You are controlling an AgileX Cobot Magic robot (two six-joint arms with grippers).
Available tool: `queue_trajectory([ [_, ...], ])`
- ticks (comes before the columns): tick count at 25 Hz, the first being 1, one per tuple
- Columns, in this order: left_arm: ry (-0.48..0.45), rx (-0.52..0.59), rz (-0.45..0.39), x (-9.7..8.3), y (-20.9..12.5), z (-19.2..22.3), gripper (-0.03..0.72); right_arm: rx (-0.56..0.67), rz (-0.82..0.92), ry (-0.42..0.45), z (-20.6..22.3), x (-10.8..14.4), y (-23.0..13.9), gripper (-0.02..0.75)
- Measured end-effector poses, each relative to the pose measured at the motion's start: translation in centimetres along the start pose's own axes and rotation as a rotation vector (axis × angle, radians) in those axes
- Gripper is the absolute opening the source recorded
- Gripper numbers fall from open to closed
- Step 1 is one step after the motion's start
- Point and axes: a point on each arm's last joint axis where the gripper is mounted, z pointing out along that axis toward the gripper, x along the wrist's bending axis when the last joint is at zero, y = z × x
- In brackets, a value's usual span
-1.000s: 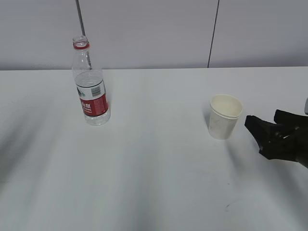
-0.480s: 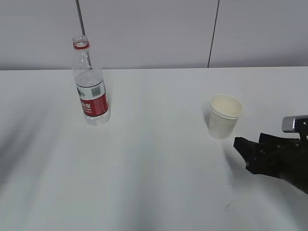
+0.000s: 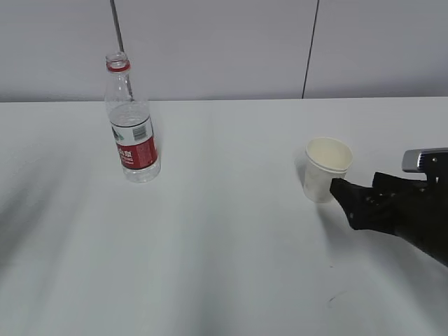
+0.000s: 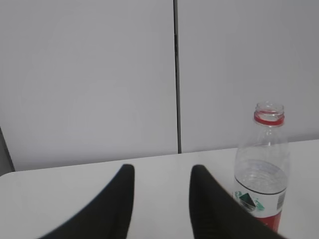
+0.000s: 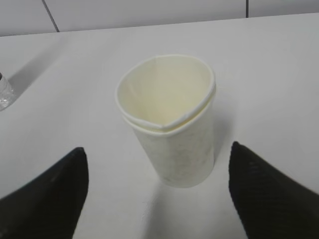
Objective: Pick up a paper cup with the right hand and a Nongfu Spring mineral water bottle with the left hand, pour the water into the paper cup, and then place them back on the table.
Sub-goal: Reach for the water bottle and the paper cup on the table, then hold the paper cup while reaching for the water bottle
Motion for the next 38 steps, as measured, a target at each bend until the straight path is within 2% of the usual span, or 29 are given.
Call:
queue_trajectory([
  [15, 0.003, -0.021, 0.000, 0.0, 0.2, 0.0, 0.242, 0.026, 0.001, 0.008, 6.0, -1.5, -2.1, 0.668],
  [27, 0.004, -0.021, -0.001, 0.0, 0.2, 0.0, 0.242, 0.008, -0.030, 0.063, 8.8, -1.7, -2.5, 0.664],
  [29, 0.004, -0.019, -0.001, 0.0, 0.2, 0.0, 0.242, 0.004, -0.030, 0.063, 8.9, -1.7, -2.4, 0.650],
  [35, -0.002, 0.019, 0.005, -0.1, -0.6, 0.5, 0.242, 0.003, -0.031, 0.064, 8.9, -1.7, -2.4, 0.521],
  [38, -0.023, 0.046, 0.016, -0.3, -1.1, 0.9, 0.242, 0.002, -0.031, 0.064, 8.9, -1.7, -2.4, 0.490],
])
